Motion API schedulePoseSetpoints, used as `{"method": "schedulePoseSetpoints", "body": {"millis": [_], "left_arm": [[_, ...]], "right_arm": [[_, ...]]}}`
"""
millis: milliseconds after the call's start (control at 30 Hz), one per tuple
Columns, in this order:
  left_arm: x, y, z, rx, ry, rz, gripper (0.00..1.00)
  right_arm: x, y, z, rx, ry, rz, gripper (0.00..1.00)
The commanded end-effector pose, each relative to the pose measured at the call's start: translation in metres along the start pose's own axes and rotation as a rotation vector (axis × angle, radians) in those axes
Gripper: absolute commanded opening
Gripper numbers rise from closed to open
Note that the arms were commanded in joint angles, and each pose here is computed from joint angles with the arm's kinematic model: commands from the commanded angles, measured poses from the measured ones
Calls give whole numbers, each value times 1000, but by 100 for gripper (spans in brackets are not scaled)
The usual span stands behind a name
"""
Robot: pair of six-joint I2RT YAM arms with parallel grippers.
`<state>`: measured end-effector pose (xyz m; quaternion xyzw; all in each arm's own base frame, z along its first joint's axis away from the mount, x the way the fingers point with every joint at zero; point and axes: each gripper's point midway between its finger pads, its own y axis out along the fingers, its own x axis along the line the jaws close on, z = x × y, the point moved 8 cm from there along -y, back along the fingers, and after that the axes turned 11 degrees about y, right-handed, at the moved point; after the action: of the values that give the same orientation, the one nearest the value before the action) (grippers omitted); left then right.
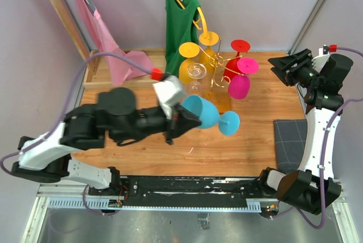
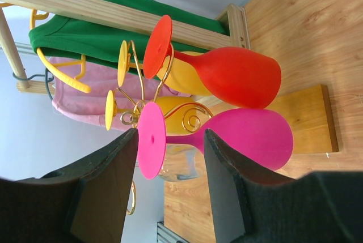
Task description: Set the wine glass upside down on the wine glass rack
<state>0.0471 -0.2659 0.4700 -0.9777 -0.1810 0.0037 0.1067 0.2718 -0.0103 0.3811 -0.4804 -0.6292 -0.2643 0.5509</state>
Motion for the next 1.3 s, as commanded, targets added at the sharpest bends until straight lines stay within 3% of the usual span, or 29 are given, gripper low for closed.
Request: {"method": "schedulePoseSetpoints", "body": {"millis": [0, 200, 333, 733, 900, 1267], "left_arm": [[8, -45, -31, -202, -55, 15, 0], [24, -109, -61, -529, -94, 24, 0], [30, -129, -72, -635, -120, 13, 0], [13, -59, -85, -491, -21, 13, 0], [11, -45, -102, -514, 31, 3, 0], [36, -14, -91, -440, 34, -45, 0]], "right_arm": [[5, -5, -3, -23, -11, -26, 51], [12, -7, -3, -27, -20, -58, 51], [17, -9, -2, -29, -26, -74, 51], [14, -16, 8, -23, -29, -82, 52], [17, -18, 9, -25, -36, -89, 52], [14, -17, 9, -21, -31, -89, 52]]}}
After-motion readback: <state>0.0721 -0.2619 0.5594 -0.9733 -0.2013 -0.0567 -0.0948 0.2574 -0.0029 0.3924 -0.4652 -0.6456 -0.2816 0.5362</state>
